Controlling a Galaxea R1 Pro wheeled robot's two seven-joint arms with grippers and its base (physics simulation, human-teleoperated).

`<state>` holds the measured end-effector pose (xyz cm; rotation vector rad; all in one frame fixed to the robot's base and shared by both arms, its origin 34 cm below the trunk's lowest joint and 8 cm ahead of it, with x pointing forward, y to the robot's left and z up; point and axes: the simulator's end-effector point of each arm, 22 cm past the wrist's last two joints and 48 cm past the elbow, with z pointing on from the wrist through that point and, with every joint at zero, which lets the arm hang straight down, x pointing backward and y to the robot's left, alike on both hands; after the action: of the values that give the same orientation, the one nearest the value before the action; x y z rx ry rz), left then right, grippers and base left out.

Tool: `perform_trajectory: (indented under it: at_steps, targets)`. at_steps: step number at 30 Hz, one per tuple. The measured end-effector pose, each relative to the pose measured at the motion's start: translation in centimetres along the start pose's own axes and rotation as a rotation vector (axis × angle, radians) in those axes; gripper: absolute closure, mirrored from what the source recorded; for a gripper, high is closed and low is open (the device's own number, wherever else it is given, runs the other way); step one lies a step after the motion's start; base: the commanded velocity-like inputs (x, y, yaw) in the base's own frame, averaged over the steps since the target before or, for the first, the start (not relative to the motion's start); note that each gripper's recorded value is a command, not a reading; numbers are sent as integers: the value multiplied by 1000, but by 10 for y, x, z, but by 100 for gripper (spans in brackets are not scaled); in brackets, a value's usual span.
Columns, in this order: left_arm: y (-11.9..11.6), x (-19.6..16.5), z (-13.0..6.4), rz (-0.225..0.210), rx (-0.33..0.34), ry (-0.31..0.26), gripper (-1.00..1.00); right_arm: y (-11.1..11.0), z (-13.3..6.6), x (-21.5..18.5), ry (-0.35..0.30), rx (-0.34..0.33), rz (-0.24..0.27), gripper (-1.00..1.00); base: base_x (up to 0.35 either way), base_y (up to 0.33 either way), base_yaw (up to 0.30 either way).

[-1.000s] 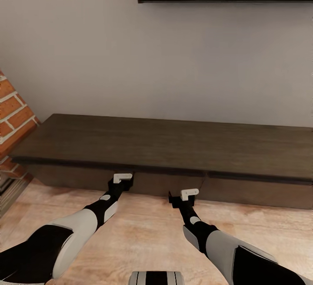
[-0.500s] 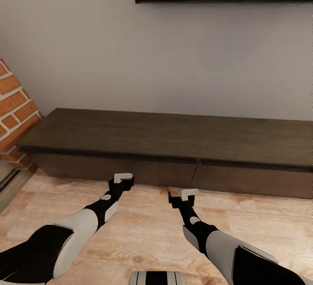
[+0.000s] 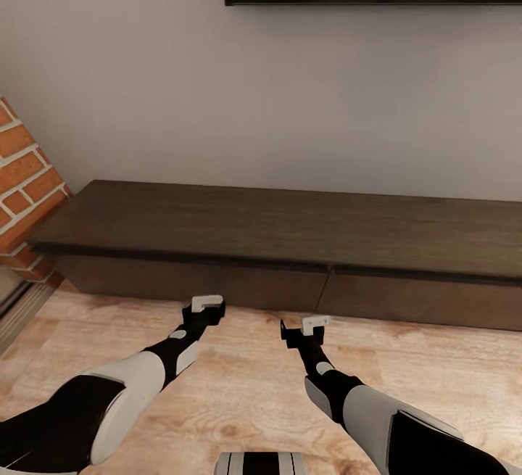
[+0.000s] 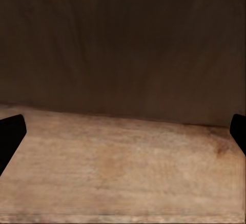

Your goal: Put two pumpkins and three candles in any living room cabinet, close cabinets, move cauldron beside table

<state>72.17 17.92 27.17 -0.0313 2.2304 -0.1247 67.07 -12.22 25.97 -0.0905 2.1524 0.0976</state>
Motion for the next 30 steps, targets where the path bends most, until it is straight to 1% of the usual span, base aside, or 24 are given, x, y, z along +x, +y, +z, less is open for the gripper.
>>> perform_trajectory:
  at_steps: [3,6,7,8,11,14,16,18,21,25,30]
  targets:
    - [1,11,-3,-12,-4,19,-100,0,0,0,3,2,1,-100,0,0,0]
    - [4,40,-11,-35,-13,57,-100,0,0,1,4,0,-2,-100,0,0,0]
    - [6,53,-15,-54,-22,76,-100,0,0,1,5,-1,-3,-100,0,0,0]
    - [6,57,-18,-67,-26,79,-100,0,-1,-2,1,-2,-5,-100,0,0,0]
    - [8,55,-22,-93,-36,75,-100,1,-2,-9,-11,-7,-7,-100,0,0,72]
    - [11,49,-25,-129,-51,65,-100,5,-5,-17,-22,-25,-11,-100,0,0,176]
    - [13,45,-27,-157,-61,59,-100,10,-9,-17,-22,-46,-11,-100,0,0,232]
    - [13,44,-29,-174,-66,60,-100,12,-12,-13,-16,-56,-11,-100,0,0,255]
    - [14,45,-29,-183,-69,65,-100,13,-13,-9,-9,-60,-12,-100,0,0,222]
    - [14,46,-29,-186,-73,69,-100,12,-14,-7,-6,-59,-11,-100,0,0,64]
    - [16,56,-32,-187,-81,83,-100,13,-14,-4,9,-61,-16,-100,0,-165,95]
